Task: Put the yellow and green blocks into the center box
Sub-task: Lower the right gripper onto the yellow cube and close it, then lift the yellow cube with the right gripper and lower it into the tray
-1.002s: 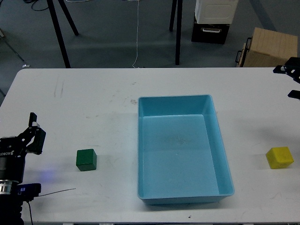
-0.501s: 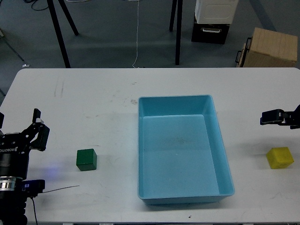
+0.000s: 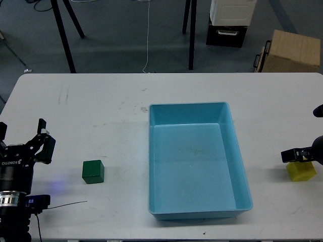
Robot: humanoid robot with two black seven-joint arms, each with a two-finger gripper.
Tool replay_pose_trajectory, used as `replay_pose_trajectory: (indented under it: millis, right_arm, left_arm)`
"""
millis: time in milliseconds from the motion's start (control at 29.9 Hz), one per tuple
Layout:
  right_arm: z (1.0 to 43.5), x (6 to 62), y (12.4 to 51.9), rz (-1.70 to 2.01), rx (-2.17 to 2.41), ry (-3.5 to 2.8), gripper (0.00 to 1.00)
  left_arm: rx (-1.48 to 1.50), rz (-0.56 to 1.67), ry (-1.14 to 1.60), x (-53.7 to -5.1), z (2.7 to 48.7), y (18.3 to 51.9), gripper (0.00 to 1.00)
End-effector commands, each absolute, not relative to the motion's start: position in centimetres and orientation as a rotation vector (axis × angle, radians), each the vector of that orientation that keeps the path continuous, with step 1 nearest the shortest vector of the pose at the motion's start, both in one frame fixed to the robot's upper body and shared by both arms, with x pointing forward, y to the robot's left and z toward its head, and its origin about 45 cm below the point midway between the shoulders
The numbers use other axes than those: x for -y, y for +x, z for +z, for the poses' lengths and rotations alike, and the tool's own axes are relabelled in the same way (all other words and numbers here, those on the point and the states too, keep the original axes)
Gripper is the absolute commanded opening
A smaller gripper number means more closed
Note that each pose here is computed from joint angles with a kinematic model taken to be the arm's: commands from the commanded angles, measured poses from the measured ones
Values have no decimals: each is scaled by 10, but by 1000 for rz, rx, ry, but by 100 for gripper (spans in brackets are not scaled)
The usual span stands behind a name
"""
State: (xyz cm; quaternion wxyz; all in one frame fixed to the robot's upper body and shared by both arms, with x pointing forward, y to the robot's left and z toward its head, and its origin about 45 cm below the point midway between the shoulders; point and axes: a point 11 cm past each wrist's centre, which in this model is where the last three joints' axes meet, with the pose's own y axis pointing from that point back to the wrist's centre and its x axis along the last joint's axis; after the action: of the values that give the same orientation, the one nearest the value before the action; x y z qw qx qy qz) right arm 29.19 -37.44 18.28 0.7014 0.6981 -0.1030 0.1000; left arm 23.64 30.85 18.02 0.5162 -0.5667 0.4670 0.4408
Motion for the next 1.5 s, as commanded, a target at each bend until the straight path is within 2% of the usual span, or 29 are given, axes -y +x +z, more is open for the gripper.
replay_pose_trajectory:
  millis: [0, 200, 234, 301, 334, 434, 501, 568, 601, 768, 936, 1002, 1136, 1236, 1470]
  right_arm:
    - [174, 376, 286, 201, 213, 1553, 100]
    - [166, 377, 282, 182, 206, 1552, 98]
    - [164, 374, 282, 180, 199, 1557, 96]
    - [161, 371, 280, 178, 188, 1562, 87]
    - [160, 370, 280, 179, 184, 1565, 80]
    - [160, 371, 280, 178, 184, 1551, 36]
    - [161, 373, 280, 187, 184, 1535, 17]
    - [161, 373, 281, 195, 181, 1530, 4]
    - [162, 373, 281, 197, 183, 1529, 0]
    - [177, 369, 288, 227, 214, 1548, 0]
    - [278, 342, 340, 407, 435, 1656, 0]
    - [323, 307, 363, 488, 484, 1738, 0]
    - [352, 241, 375, 599, 377, 1789, 0]
    - [349, 185, 372, 678, 207, 1763, 0]
    - [282, 102, 349, 739, -118, 1674, 0]
  left_arm:
    - [-1124, 1058, -1361, -308, 179, 237, 100]
    - [-1124, 1056, -1363, -307, 180, 237, 100]
    - [-1125, 1058, -1362, -307, 179, 237, 100]
    - [-1125, 1058, -1362, -307, 179, 237, 100]
    - [-1125, 1058, -1362, -307, 179, 237, 100]
    - [-1125, 1058, -1362, -307, 179, 237, 100]
    - [-1126, 1057, -1362, -307, 179, 237, 100]
    - [-1127, 1059, -1361, -307, 179, 237, 100]
    - [-1127, 1058, -1363, -307, 178, 237, 100]
    - [-1127, 1058, -1363, -307, 178, 237, 100]
    - [-1126, 1057, -1362, -307, 179, 237, 100]
    - [-1128, 1057, -1361, -307, 178, 237, 100]
    - [-1126, 1058, -1361, -307, 178, 237, 100]
    - [-1127, 1058, -1363, -306, 178, 237, 100]
    - [-1136, 1054, -1374, -303, 177, 236, 100]
